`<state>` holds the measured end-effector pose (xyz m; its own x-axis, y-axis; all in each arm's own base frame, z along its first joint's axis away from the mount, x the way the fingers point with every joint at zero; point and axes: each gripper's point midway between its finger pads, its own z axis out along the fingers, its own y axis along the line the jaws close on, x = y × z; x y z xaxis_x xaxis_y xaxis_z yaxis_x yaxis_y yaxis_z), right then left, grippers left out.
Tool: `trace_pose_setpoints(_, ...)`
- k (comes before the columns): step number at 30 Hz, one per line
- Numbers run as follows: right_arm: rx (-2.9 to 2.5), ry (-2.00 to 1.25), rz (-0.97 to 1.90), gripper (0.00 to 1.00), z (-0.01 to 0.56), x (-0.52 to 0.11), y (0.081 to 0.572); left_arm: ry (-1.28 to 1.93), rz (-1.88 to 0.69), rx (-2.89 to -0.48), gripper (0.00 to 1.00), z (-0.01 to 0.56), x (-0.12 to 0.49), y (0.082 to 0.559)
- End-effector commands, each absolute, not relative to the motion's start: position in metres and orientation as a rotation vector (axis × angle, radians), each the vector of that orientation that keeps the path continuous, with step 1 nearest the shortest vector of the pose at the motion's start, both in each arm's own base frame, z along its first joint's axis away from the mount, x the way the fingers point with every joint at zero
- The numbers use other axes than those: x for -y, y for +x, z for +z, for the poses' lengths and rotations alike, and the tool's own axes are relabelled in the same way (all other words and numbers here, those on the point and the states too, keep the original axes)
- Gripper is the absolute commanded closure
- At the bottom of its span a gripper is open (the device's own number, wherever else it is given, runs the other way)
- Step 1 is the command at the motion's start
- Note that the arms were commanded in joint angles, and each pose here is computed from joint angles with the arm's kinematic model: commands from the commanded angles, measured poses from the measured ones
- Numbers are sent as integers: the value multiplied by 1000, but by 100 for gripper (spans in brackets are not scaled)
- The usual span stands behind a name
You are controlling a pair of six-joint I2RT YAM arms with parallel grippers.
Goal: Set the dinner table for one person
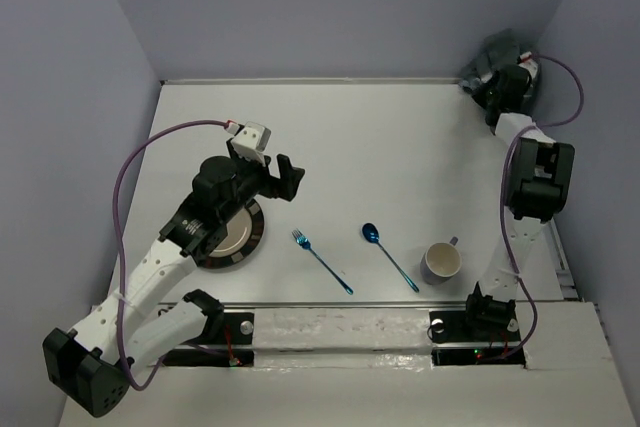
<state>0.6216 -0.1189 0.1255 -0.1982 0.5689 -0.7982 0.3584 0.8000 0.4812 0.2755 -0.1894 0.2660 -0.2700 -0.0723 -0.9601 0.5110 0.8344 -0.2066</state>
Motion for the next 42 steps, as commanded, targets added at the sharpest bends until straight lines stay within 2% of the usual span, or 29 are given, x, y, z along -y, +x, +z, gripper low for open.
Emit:
trace_pose_setpoints(1, -1711, 288, 421, 100, 232, -23, 625, 340, -595, -1676, 1, 289, 188, 273)
trace_pose_setpoints(5, -1807, 169, 522, 99, 210, -117, 616, 334, -598, -1673, 1, 290, 187, 272)
trace_pose_setpoints(6, -1851, 144, 546, 86, 199, -136, 611, 332, -601, -1674, 1, 290, 187, 272)
trace_pose_setpoints(7, -1868, 81, 594, 56, 200, -167, 607, 329, -601, -1674, 1, 290, 187, 272)
trace_pose_setpoints(8, -1931, 68, 601, 46, 183, -179, 601, 324, -600, -1674, 1, 291, 187, 272)
trace_pose_setpoints(11, -1950, 28, 643, 18, 192, -195, 584, 300, -585, -1676, 1, 290, 183, 275)
trace_pose_setpoints(16, -1910, 21, 554, 21, 225, -175, 553, 264, -577, -1693, 1, 288, 179, 280)
trace_pose_setpoints(20, -1939, 115, 368, 41, 215, -125, 537, 257, -602, -1694, 1, 290, 180, 282)
trace_pose_setpoints(22, -1982, 219, 335, 57, 194, -90, 526, 253, -601, -1696, 1, 289, 179, 282)
trace_pose_setpoints(23, -1997, 252, 316, 57, 186, -80, 522, 253, -599, -1697, 1, 288, 179, 283)
trace_pose_setpoints(24, -2025, 317, 247, 56, 167, -56, 514, 248, -595, -1704, 1, 286, 178, 284)
trace_pose_setpoints(26, -2008, 400, 159, 39, 166, -27, 505, 247, -598, -1712, 1, 284, 180, 285)
trace_pose_setpoints(27, -2014, 459, 117, 26, 157, -6, 500, 252, -608, -1722, 1, 281, 182, 286)
trace_pose_setpoints(30, -2015, 534, 120, 15, 150, 15, 493, 262, -619, -1732, 1, 279, 186, 287)
trace_pose_setpoints(32, -2034, 569, 157, 11, 140, 25, 492, 263, -616, -1733, 1, 278, 186, 288)
trace_pose_setpoints(36, -2045, 522, 284, 11, 127, 18, 510, 270, -614, -1737, 1, 275, 186, 288)
trace_pose_setpoints(42, -2014, 482, 380, 17, 129, 11, 541, 284, -622, -1747, 1, 272, 189, 288)
